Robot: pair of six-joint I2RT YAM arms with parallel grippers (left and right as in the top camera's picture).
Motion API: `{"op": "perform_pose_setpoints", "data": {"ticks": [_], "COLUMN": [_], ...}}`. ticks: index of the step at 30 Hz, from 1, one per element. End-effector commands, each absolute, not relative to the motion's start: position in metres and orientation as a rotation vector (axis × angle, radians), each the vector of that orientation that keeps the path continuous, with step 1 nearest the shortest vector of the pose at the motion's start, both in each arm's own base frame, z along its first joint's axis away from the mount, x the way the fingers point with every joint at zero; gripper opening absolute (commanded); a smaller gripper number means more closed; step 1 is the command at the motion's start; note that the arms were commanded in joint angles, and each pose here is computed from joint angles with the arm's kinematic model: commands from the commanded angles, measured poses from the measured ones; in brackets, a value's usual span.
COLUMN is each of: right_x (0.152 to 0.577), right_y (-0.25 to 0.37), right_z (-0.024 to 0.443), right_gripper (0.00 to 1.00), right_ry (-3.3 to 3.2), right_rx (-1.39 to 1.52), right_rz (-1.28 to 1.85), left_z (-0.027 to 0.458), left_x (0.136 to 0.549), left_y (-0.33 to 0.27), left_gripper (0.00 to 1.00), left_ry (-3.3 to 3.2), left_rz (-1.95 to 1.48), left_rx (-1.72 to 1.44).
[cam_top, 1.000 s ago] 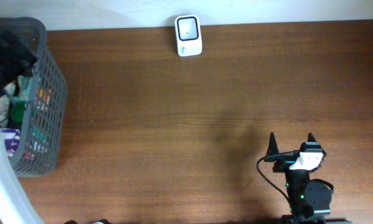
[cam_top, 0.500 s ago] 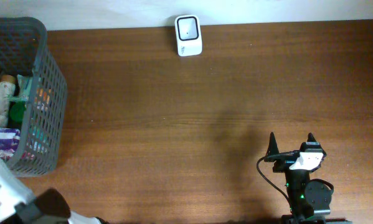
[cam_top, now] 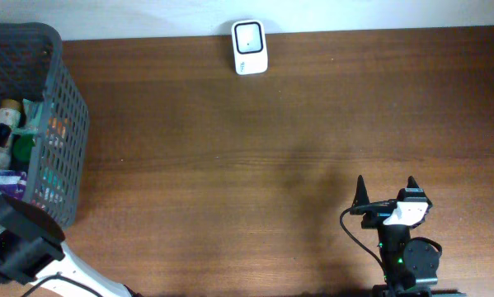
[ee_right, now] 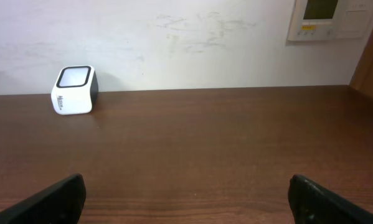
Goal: Scan the item barcode
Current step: 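Move the left gripper over the grey basket and reach inside, then grasp the purple-white tissue box in the basket with the left gripper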
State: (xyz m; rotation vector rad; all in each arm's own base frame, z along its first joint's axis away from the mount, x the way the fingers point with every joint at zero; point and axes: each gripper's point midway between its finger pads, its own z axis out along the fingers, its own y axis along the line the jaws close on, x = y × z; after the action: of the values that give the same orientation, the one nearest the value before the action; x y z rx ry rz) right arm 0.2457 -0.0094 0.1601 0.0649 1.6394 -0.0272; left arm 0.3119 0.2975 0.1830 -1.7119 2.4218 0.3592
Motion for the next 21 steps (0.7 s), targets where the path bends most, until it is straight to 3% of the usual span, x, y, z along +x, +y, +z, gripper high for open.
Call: {"op": "perform_pose_setpoints", "data": {"ticks": [1,21], "right_x": [0.246,0.246], "right_y": [-0.011,-0.011], "right_z": [0.156,0.156], "right_gripper": [0.99,0.99], "right_ry": [1.644,1.644], "right_rx": [0.075,0.075], "right_rz": [-0.029,-0.029], "left_z": [0.179,0.126], "left_x": [0.305,0.304], "left_y": [0.305,0.311], "left_gripper": [0.98,0.98], "left_ry": [2.415,2.435], "left_rz": [0.440,0.479], "left_rx": [-1.746,-1.826]}}
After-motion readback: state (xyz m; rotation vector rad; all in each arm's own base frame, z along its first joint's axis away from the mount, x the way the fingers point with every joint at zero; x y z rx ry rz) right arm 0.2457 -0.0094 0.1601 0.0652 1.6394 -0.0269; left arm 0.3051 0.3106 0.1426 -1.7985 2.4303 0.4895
